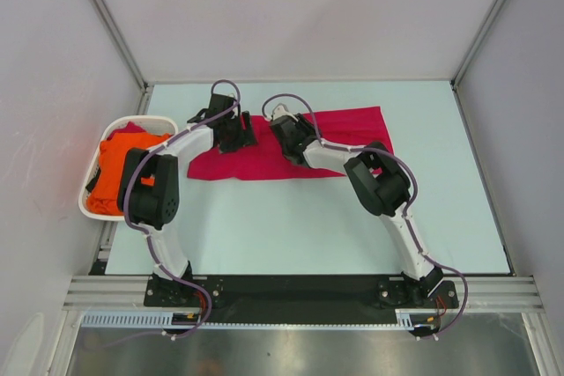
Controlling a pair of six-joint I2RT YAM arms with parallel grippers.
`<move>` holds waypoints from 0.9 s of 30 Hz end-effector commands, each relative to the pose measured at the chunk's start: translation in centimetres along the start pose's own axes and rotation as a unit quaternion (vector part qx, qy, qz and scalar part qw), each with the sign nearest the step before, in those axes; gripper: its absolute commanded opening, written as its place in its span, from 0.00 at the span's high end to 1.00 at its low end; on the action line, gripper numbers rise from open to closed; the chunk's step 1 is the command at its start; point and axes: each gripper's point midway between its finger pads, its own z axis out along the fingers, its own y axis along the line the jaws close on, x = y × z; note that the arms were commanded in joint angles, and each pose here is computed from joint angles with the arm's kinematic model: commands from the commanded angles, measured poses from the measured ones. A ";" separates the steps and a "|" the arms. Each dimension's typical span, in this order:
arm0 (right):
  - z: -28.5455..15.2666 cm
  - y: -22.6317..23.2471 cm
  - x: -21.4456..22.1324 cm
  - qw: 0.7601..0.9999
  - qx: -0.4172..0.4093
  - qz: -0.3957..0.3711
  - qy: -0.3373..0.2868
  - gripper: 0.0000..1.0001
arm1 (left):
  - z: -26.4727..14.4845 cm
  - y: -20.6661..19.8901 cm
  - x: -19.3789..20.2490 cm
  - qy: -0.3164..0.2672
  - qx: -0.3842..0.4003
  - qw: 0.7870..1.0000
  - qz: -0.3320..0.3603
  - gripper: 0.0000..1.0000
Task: Fold and stack the t-shirts
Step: Fold the other side of the tshirt into a rectangle
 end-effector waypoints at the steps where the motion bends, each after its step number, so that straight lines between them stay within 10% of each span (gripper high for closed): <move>1: 0.1 0.1 -1.2 0.999 -0.022 0.029 -0.013 0.52 | -0.4 -0.1 -1.0 -0.015 -0.002 1.000 0.013 0.25; 27: 5.6 1.5 -0.4 0.999 0.001 0.030 0.016 0.58 | -0.4 0.1 -1.1 -0.014 -0.008 1.000 0.012 0.25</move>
